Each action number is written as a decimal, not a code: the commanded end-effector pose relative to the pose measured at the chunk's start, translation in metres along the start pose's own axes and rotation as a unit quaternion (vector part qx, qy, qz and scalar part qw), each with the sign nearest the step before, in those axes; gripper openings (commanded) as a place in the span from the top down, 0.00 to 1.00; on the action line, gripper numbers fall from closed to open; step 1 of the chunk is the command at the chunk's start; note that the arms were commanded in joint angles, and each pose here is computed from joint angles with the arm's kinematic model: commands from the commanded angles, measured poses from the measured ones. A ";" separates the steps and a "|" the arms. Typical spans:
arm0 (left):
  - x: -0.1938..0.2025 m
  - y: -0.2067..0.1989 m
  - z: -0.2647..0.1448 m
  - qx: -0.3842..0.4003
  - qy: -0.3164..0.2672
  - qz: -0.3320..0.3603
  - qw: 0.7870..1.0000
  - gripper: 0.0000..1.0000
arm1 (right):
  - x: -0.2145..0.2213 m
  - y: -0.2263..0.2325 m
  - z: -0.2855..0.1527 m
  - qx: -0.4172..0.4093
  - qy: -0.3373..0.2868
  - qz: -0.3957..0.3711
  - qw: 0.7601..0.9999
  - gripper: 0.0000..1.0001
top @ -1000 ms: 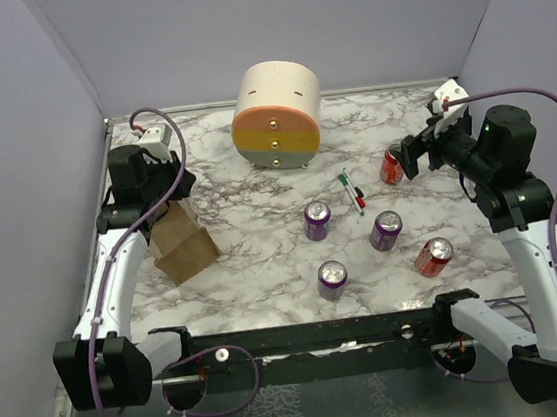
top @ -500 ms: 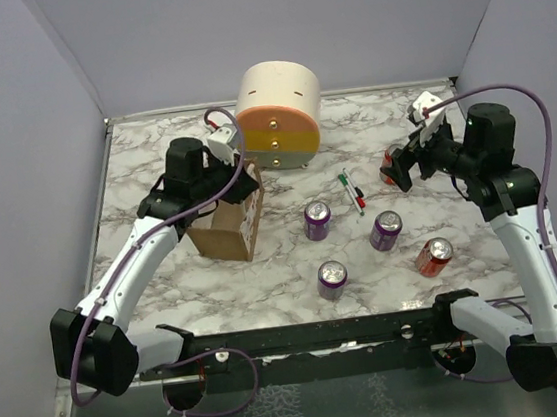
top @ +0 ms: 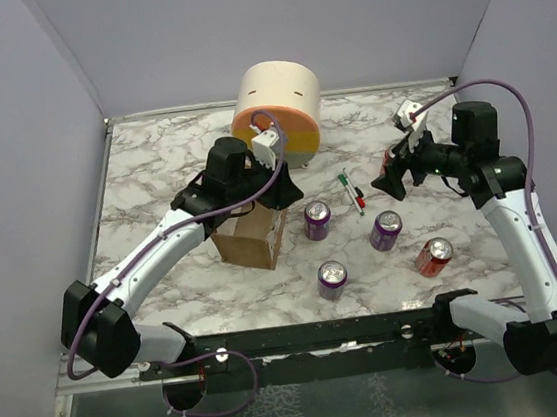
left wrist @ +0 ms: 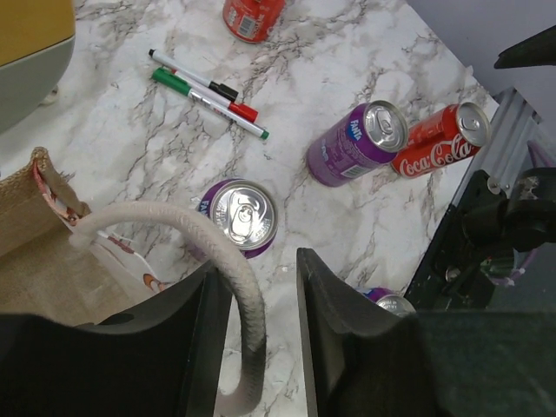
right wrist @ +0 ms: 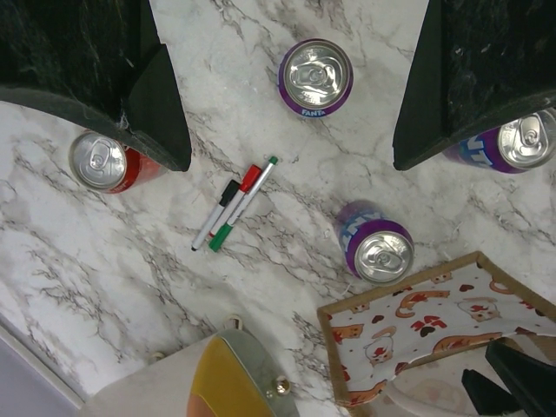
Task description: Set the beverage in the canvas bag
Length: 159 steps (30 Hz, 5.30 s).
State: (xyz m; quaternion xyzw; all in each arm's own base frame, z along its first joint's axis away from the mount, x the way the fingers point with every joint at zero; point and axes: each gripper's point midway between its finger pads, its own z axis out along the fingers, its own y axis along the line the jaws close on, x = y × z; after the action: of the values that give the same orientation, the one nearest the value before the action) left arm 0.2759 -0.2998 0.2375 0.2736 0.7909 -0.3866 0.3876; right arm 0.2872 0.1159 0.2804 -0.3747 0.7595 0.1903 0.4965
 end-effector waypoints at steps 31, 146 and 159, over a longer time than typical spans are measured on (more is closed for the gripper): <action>-0.086 0.051 -0.152 -0.142 -0.102 0.144 0.974 0.01 | 0.067 0.074 0.142 -0.159 0.062 -0.098 0.981 0.01; -0.020 0.144 -0.132 -0.173 -0.108 -0.017 0.979 0.54 | -0.063 0.166 0.192 -0.242 0.081 -0.141 0.957 0.99; 0.007 0.109 -0.117 -0.078 -0.102 -0.088 0.988 0.93 | -0.063 0.151 0.179 -0.215 0.088 -0.191 0.954 0.99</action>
State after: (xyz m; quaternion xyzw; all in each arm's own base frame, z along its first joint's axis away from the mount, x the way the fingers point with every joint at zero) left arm 0.3236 -0.1275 0.2259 0.1619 0.8050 -0.3134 0.4770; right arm 0.2931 0.3589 0.2035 -0.6187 0.6875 0.2314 0.3015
